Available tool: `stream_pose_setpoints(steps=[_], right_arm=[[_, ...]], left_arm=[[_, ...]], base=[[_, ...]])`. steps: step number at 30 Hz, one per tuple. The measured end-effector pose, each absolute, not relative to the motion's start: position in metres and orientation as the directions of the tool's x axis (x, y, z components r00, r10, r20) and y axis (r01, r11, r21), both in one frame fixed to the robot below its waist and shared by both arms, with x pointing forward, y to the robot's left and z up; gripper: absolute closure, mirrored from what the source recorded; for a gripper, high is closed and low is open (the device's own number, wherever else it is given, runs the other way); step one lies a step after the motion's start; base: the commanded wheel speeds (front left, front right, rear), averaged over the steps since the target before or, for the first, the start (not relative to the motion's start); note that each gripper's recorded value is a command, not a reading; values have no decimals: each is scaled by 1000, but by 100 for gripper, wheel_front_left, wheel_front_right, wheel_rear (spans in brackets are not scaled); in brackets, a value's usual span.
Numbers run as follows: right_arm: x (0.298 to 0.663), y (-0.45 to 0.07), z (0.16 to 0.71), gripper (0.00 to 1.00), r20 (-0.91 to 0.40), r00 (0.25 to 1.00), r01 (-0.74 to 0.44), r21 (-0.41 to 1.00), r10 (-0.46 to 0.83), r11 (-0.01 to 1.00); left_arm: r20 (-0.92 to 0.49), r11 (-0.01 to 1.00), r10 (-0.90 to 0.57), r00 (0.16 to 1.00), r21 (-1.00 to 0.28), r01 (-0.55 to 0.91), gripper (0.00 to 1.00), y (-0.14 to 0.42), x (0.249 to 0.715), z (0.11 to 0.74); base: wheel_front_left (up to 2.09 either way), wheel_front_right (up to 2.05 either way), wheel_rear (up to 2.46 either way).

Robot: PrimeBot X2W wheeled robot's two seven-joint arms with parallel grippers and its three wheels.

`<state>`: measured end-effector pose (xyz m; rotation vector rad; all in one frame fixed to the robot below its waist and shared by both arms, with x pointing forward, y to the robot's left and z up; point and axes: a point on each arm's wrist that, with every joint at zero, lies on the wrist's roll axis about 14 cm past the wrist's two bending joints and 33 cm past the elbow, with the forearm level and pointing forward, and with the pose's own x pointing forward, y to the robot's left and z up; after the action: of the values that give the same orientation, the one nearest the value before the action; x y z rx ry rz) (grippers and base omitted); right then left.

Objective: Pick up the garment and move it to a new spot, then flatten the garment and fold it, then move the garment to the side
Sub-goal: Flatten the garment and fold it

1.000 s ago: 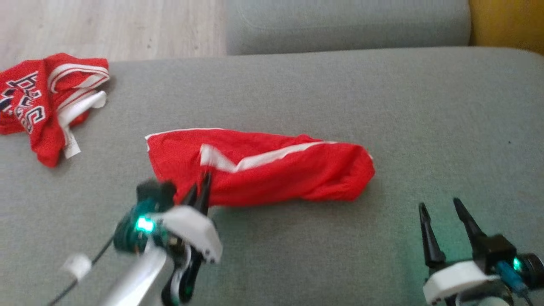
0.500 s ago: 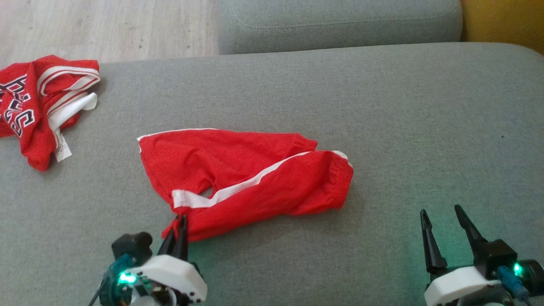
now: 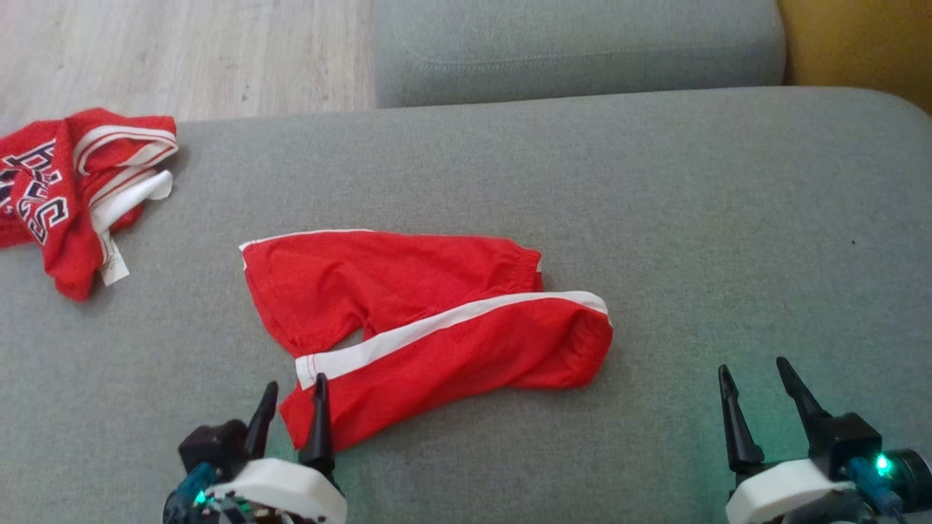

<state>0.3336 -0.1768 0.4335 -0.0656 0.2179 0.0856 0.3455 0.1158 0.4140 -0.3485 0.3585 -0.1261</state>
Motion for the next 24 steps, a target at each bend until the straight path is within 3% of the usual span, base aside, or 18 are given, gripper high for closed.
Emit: stream_pose_setpoints(steps=[13,24], right_arm=[[332,-178,454,0,-146,987,-83,-52,74,995],[332,-162,465,0,-107,987,-124,-30,120,992]], left_arm=[[-187,940,-158,970,-330,89,0,121,333,448],[-195,943,-132,972,-327,62,0,127,315,446]], base=[[0,0,0],[0,0,0]])
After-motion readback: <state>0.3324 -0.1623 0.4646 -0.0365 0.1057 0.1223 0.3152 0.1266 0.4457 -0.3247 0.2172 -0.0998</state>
